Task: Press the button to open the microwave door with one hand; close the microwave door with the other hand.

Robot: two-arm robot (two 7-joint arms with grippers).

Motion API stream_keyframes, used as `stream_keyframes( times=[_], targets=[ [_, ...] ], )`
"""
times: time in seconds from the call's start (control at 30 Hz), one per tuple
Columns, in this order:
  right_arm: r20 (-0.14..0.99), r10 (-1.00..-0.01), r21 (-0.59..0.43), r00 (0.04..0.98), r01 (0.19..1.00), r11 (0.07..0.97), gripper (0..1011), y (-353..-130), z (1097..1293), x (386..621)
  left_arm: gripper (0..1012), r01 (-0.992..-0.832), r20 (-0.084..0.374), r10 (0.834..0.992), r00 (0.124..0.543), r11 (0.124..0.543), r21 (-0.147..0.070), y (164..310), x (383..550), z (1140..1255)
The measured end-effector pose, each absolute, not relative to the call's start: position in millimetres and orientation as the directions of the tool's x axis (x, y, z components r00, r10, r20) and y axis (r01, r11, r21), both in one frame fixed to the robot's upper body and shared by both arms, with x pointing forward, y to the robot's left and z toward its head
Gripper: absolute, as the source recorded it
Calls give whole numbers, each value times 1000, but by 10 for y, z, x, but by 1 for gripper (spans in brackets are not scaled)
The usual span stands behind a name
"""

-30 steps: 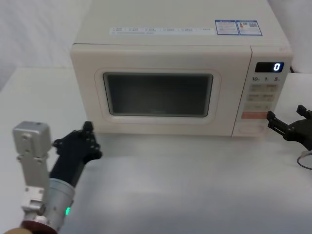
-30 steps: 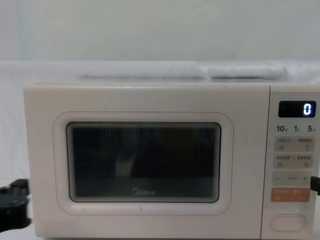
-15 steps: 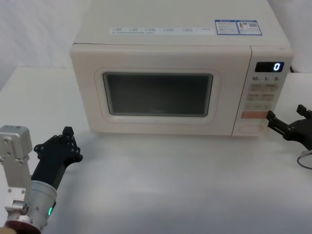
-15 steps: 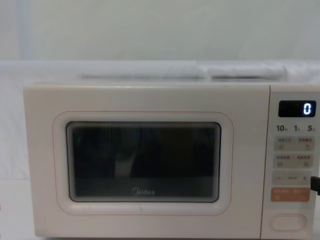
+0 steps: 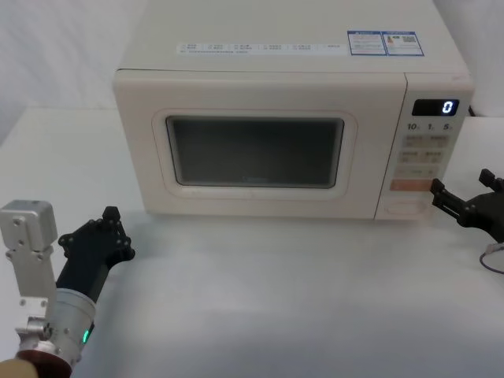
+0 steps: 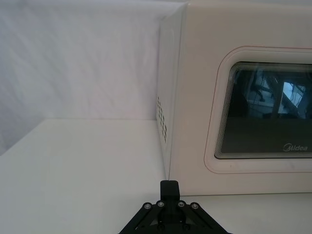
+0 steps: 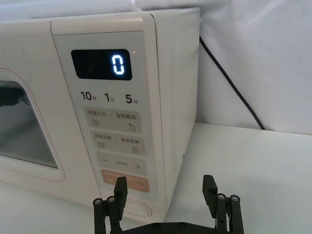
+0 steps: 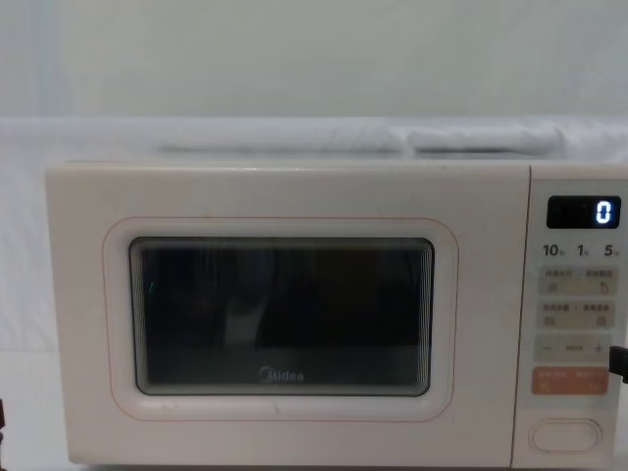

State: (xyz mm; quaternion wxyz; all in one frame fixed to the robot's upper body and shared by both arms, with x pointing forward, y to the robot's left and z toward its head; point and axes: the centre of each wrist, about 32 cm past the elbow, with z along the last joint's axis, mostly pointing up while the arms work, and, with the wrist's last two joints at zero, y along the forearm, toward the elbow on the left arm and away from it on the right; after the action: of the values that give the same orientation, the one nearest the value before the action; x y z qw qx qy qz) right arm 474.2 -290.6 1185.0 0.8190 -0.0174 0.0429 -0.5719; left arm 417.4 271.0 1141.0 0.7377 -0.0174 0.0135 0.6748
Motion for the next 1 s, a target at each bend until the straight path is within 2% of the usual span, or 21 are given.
stream_keyframes(
  times=[0.37,1.0],
  targets=[
    [-50,-938,-78,342,935,345,1002,-2906,11849,4743,0,-996,-46,995,86,86,1,2695,4189,11389],
    [-50,-938,-78,342,935,345,1002,-2906,11849,4742,0,-996,-45,995,87,88,1,2697,4189,11389]
  ],
)
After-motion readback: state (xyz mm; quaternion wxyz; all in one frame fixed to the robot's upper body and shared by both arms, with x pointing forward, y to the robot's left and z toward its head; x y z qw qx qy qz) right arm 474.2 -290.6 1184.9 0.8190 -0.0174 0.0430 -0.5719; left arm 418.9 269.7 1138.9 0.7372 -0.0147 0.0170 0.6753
